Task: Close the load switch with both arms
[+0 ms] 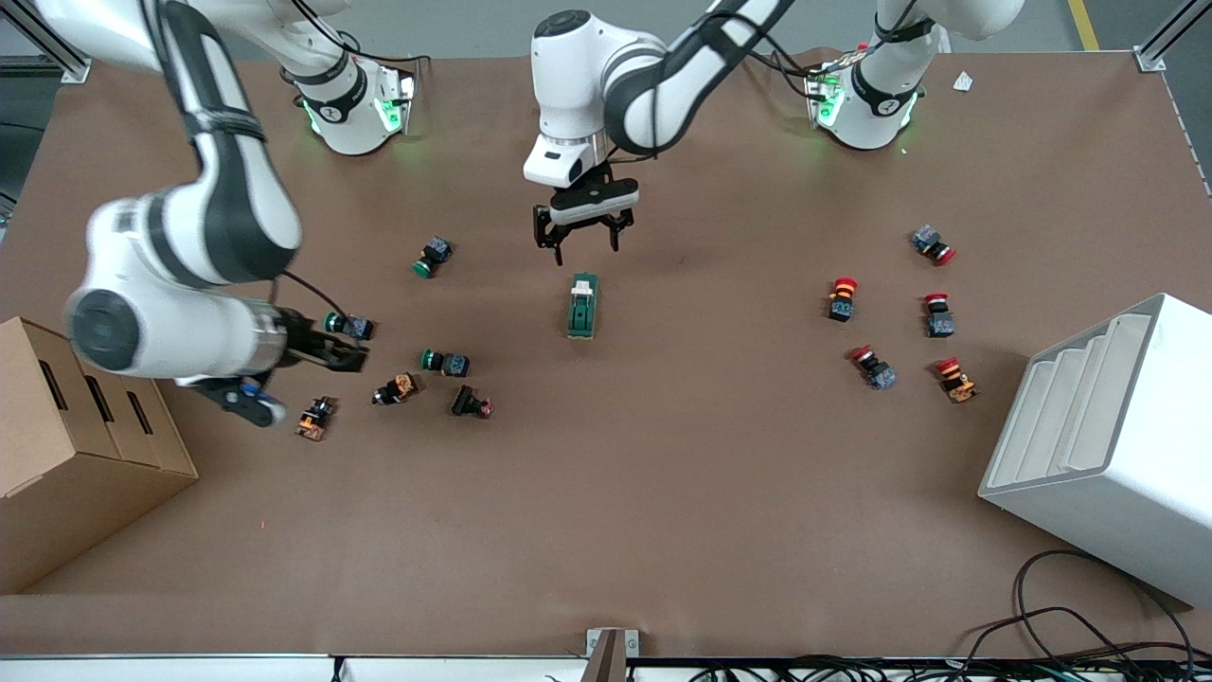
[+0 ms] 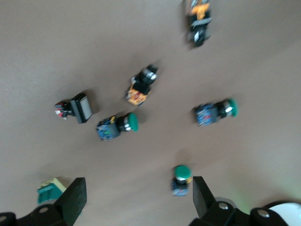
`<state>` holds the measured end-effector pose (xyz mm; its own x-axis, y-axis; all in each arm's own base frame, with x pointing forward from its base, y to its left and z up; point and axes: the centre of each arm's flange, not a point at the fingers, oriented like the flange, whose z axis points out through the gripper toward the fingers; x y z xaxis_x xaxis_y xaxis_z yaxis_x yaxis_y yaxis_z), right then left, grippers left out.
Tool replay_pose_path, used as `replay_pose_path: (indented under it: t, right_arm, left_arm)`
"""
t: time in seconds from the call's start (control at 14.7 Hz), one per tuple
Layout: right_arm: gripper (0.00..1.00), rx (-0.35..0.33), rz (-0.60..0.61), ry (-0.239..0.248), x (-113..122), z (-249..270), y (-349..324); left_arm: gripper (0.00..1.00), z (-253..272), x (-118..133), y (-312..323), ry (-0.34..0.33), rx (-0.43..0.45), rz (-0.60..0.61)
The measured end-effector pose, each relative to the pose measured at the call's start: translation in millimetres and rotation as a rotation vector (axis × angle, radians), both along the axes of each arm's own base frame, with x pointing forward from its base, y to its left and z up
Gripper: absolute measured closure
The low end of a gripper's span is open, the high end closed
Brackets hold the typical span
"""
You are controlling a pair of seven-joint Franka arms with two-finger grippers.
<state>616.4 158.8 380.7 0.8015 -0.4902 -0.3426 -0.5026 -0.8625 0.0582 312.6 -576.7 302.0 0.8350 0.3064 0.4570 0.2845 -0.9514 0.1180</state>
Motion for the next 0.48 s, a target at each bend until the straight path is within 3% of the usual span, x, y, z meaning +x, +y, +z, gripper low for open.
replay_pose_path:
  t: [0.2,0.48]
  right_arm:
    - [0.00,0.023,-0.063,0.042,-8.3,-29.5,54.4]
    - [0.00,0.012,-0.144,0.044,-14.3,-57.7,99.0]
  left_arm:
    - [0.02,-56.4,-30.0,-10.3,-0.138,0.046,-0.085]
    - [0.01,-127.8,-54.1,-8.2,-0.286,0.059,-0.157]
